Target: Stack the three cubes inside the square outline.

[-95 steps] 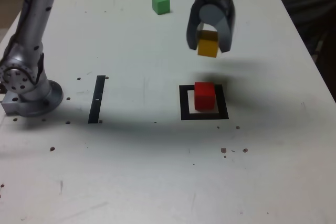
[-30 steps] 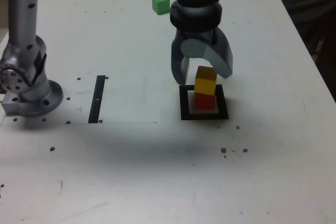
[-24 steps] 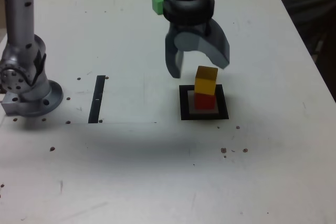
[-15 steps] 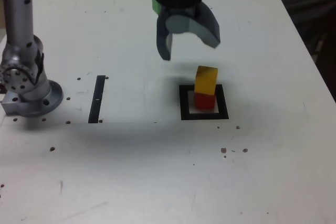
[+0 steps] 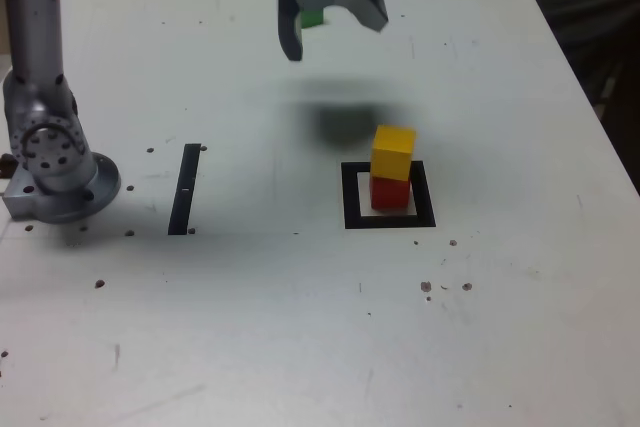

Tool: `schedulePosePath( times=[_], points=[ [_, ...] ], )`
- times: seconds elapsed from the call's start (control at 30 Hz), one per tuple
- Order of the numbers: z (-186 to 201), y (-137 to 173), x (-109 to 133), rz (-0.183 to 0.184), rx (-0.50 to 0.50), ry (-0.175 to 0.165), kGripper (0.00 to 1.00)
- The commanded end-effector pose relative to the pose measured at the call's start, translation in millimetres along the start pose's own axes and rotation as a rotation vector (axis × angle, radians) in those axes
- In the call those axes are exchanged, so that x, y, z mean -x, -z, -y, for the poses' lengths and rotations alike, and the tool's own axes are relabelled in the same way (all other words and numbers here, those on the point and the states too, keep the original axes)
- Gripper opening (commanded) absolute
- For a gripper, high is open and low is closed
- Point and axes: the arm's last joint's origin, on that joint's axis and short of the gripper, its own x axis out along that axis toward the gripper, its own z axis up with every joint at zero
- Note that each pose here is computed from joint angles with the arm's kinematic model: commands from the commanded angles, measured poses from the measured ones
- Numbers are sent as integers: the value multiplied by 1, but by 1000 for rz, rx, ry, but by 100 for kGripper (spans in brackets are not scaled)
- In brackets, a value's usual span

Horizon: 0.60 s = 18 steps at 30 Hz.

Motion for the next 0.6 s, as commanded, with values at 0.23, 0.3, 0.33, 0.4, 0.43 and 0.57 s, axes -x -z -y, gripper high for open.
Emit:
schedulePosePath(
  times=[0.23,0.3,0.33,0.4,0.43,0.57],
  points=[
    [-47,8,-2,-14,77,-17,100],
    [-57,10,-3,-20,94,-20,100],
    [-61,11,-4,-23,101,-21,100],
    [-73,13,-5,-30,116,-22,100],
    [-78,13,-6,-33,121,-22,100],
    [-96,13,-10,-47,136,-17,100]
  ],
)
